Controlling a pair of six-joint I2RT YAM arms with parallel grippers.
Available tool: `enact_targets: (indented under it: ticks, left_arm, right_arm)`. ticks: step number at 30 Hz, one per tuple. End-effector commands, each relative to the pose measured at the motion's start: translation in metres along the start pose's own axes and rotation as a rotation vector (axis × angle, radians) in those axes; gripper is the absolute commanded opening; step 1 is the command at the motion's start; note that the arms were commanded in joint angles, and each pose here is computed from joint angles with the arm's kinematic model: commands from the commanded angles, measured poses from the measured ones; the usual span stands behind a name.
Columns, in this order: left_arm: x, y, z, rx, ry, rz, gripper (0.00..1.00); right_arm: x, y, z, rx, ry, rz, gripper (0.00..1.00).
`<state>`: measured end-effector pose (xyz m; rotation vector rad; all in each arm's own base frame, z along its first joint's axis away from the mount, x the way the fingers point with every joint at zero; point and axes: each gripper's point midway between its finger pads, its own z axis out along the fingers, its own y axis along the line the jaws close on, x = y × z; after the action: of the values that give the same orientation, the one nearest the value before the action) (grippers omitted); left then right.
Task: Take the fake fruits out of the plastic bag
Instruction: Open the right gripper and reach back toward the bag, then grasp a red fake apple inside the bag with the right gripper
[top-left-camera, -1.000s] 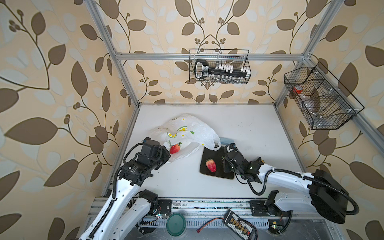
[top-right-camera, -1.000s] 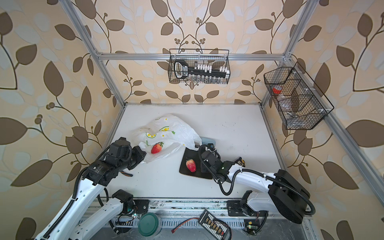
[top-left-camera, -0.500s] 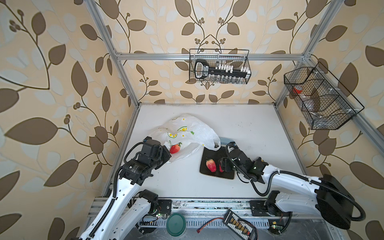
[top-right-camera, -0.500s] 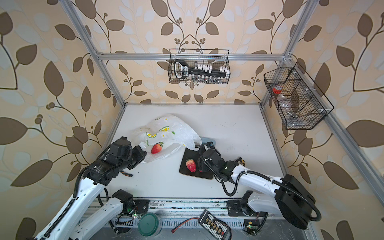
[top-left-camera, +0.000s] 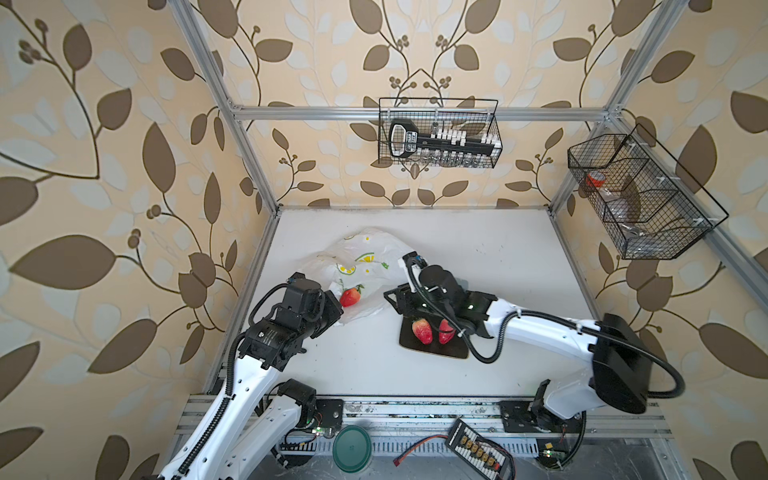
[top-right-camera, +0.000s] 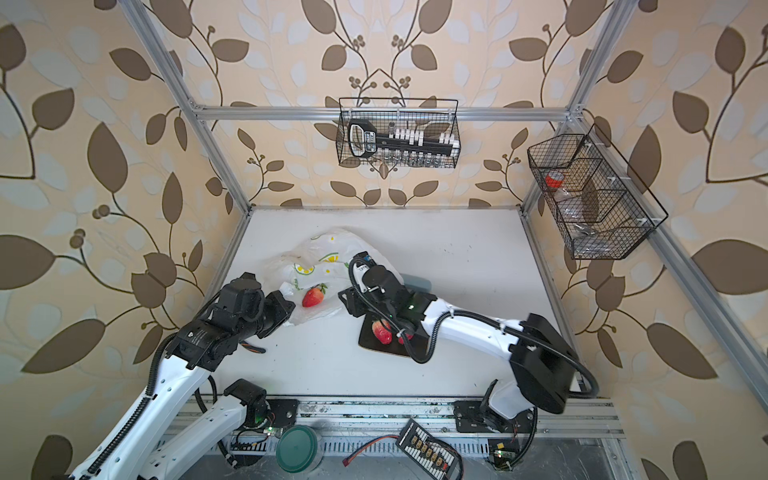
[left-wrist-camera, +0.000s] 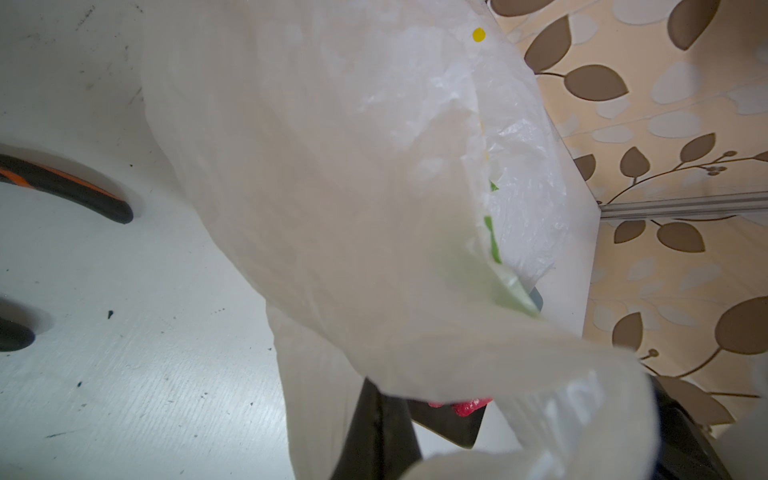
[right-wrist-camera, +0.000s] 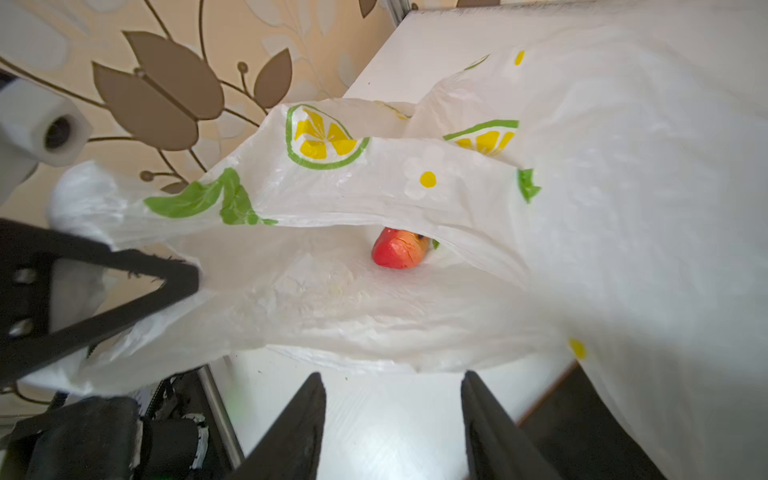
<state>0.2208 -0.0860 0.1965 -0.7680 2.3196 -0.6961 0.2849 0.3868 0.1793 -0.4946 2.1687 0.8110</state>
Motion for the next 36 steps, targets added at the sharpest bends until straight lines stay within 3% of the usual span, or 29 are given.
enact_targets:
  ticks: [1, 6, 17, 22, 30, 36]
  left_arm:
    - [0.003, -0.002, -0.002, 0.006, 0.014, 0.024, 0.00]
    - [0.003, -0.002, -0.001, -0.003, 0.019, 0.020, 0.00]
    - [0.007, 0.003, 0.001, -0.024, 0.035, 0.000, 0.00]
    - [0.007, 0.005, 0.001, -0.032, 0.035, 0.000, 0.00]
    - [0.004, 0.002, 0.001, -0.034, 0.030, -0.001, 0.00]
    - [0.003, 0.003, 0.001, -0.039, 0.021, -0.004, 0.00]
  right_arm:
    - [0.001, 0.027, 0.031, -0.078, 0.021, -0.001, 0.52]
    - [0.026, 0.036, 0.079, -0.102, 0.085, -0.007, 0.52]
    - [0.033, -0.001, 0.165, 0.112, 0.071, 0.093, 0.73]
    - [0.039, -0.016, 0.189, 0.191, 0.066, 0.123, 0.78]
    - [0.052, -0.038, 0.214, 0.304, 0.079, 0.111, 0.74]
    - [0.053, -0.041, 0.210, 0.318, 0.082, 0.085, 0.53]
